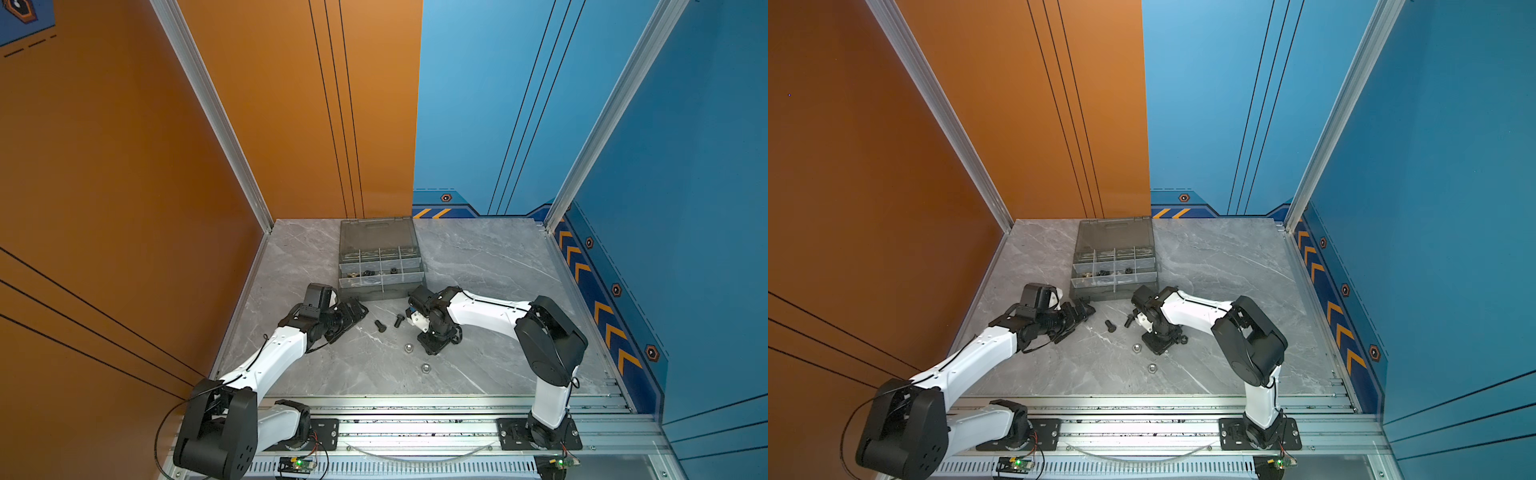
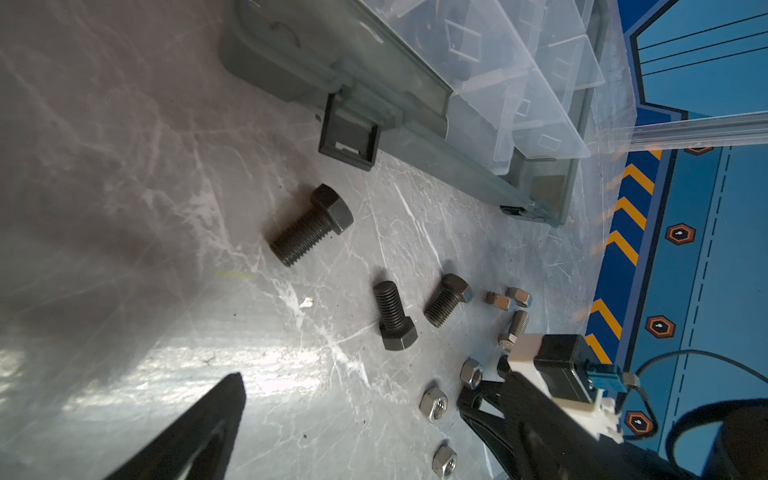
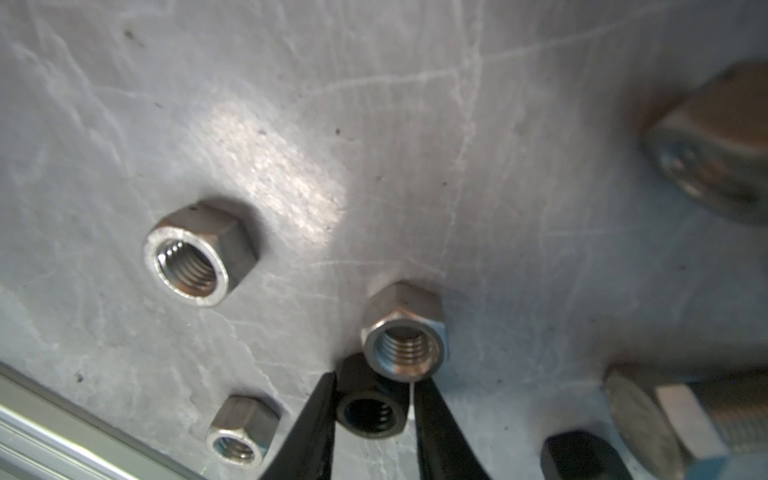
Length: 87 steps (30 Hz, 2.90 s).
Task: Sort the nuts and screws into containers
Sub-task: 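Lift the black hex nut with the right gripper over the box, then lower the hex nut into the empty compartment and open right gripper, then move the right gripper back over another black hex nut in the pile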
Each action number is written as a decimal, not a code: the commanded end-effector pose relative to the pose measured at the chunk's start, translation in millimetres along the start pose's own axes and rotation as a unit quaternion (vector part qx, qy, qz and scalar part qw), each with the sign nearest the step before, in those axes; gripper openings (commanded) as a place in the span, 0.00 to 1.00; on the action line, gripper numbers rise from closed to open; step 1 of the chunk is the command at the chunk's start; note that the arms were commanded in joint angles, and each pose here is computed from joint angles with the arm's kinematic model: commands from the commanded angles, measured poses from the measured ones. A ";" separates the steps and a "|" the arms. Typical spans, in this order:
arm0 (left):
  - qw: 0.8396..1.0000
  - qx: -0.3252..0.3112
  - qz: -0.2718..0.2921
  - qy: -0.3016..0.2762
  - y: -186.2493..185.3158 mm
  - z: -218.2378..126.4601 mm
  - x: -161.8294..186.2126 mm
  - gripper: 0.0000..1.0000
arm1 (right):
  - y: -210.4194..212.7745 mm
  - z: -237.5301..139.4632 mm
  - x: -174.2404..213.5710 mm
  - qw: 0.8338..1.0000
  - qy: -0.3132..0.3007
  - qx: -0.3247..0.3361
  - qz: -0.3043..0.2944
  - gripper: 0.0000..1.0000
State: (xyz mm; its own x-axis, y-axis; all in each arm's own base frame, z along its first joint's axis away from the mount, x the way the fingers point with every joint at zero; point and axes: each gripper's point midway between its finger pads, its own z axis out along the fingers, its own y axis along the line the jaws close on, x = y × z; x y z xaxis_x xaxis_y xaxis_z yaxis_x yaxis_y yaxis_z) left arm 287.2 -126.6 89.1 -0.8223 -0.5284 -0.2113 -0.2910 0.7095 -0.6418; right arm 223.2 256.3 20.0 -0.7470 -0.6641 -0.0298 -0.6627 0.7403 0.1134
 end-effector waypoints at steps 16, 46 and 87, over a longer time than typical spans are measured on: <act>0.999 0.034 0.000 -0.002 -14.9 2.8 -5.5 0.98 | -3.3 -94.8 -37.8 0.987 -0.130 -0.091 -0.001 0.00; 0.998 0.058 -0.005 -0.013 -23.3 -5.3 -11.6 0.98 | -84.3 -118.5 -284.9 0.924 -0.381 -0.011 0.029 0.00; 0.998 0.060 -0.003 -0.021 -22.1 -8.5 -17.8 0.98 | -86.4 -141.4 -134.7 0.962 -0.262 0.038 0.063 0.52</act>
State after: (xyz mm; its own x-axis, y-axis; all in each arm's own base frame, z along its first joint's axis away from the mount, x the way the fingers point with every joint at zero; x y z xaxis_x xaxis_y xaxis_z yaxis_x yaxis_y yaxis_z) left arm 303.2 -128.9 109.9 -0.7947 -0.5608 -0.2324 -0.2498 0.6511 -0.7167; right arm 418.8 299.8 176.3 -0.6676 -0.3938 -0.6319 -0.5783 0.8088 0.1069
